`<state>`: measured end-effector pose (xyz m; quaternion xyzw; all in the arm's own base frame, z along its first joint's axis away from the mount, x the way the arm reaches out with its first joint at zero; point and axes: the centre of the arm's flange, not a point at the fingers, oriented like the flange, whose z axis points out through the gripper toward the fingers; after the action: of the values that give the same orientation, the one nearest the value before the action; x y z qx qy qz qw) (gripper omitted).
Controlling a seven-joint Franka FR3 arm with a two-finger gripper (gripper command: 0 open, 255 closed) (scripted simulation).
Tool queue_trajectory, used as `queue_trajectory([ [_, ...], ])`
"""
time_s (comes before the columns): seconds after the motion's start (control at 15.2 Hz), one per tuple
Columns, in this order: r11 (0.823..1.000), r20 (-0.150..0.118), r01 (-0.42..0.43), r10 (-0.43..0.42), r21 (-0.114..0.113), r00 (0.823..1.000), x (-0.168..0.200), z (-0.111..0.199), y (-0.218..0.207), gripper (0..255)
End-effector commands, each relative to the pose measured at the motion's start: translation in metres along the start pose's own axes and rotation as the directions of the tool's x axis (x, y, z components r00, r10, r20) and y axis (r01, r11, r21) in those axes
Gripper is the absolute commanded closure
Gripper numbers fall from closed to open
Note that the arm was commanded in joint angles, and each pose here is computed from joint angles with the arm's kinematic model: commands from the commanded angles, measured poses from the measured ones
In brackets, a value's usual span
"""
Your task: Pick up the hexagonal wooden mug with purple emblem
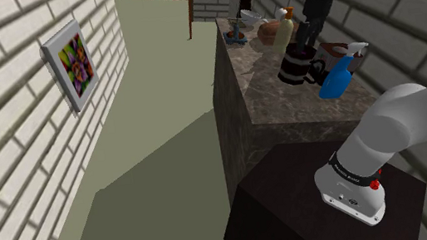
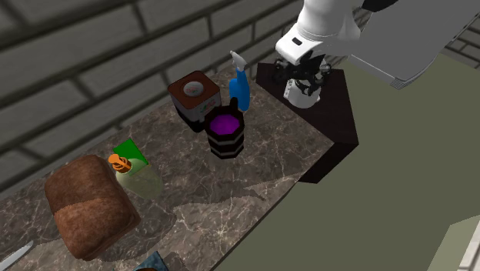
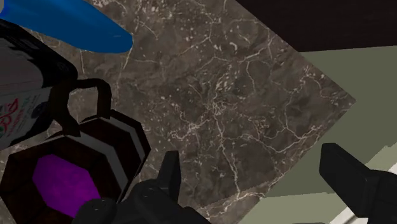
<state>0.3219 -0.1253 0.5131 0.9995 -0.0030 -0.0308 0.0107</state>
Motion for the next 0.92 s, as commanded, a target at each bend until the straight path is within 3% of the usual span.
queue_trajectory([
  [0.0, 1.000, -0.006, -0.018, 0.018, -0.001, 1.000, 0.001, 0.005, 0.024, 0],
  [0.86, 0.990, -0.041, -0.140, 0.140, 0.003, 0.989, -0.003, 0.063, 0.185, 0],
])
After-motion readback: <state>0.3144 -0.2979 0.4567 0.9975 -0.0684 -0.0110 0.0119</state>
